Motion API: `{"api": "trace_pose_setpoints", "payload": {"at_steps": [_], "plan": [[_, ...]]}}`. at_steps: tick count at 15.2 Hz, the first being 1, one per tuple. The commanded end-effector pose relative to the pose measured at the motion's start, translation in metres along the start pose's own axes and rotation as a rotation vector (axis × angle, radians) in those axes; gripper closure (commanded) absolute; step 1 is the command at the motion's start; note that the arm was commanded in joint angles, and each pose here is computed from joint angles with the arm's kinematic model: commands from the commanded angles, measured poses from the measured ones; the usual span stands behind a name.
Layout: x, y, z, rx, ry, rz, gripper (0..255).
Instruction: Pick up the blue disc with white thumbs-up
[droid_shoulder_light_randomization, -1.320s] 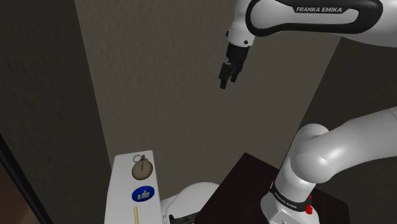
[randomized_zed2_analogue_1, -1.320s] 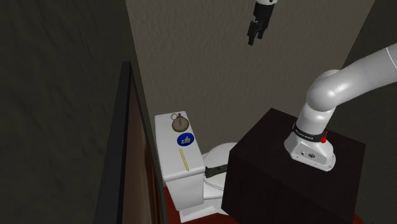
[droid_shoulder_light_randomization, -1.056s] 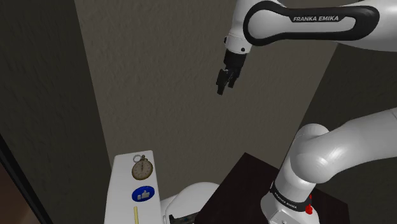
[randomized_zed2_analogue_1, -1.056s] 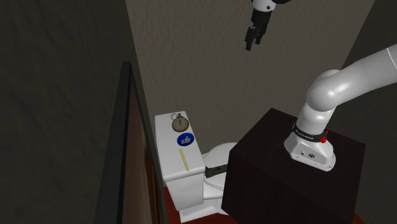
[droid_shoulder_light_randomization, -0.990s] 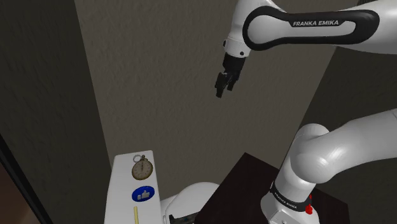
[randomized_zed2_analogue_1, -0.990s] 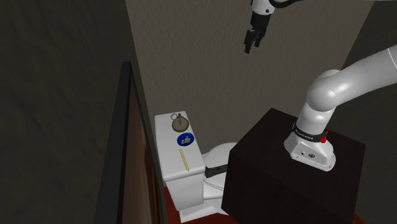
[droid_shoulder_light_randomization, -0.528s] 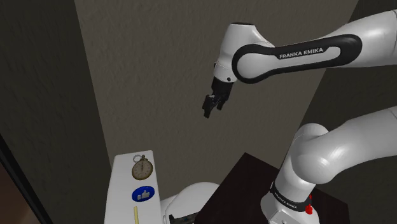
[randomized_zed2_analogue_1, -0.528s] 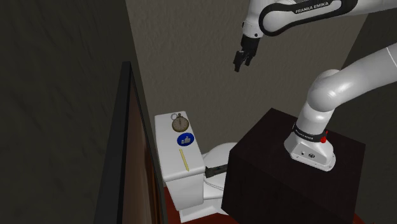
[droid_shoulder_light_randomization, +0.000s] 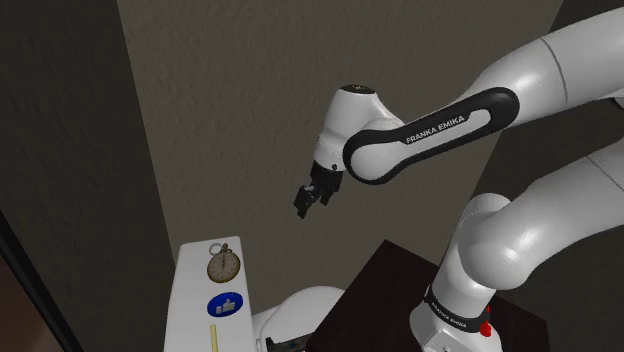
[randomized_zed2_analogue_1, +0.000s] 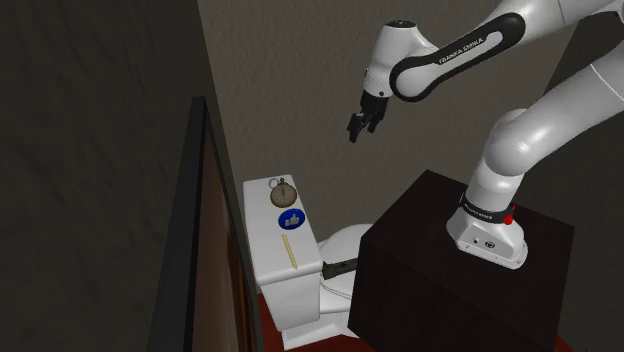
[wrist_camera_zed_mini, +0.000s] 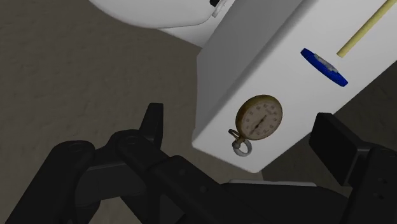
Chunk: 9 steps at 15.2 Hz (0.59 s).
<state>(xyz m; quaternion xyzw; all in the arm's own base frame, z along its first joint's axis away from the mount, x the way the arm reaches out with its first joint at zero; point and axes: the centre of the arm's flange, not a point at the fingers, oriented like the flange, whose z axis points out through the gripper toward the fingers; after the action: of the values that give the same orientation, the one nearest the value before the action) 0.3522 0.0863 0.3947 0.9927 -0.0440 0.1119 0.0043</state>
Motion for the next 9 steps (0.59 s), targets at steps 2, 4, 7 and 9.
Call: {"api": "trace_pose_setpoints", "payload": {"at_steps": [2,4,7,9], "plan": [[-0.003,-0.02,0.029,0.016,0.02,0.023,0],[-0.004,-0.034,0.051,0.025,0.03,0.038,0],[-0.005,-0.054,0.083,0.039,0.045,0.06,0],[-0.005,-0.069,0.105,0.048,0.056,0.074,0]]}}
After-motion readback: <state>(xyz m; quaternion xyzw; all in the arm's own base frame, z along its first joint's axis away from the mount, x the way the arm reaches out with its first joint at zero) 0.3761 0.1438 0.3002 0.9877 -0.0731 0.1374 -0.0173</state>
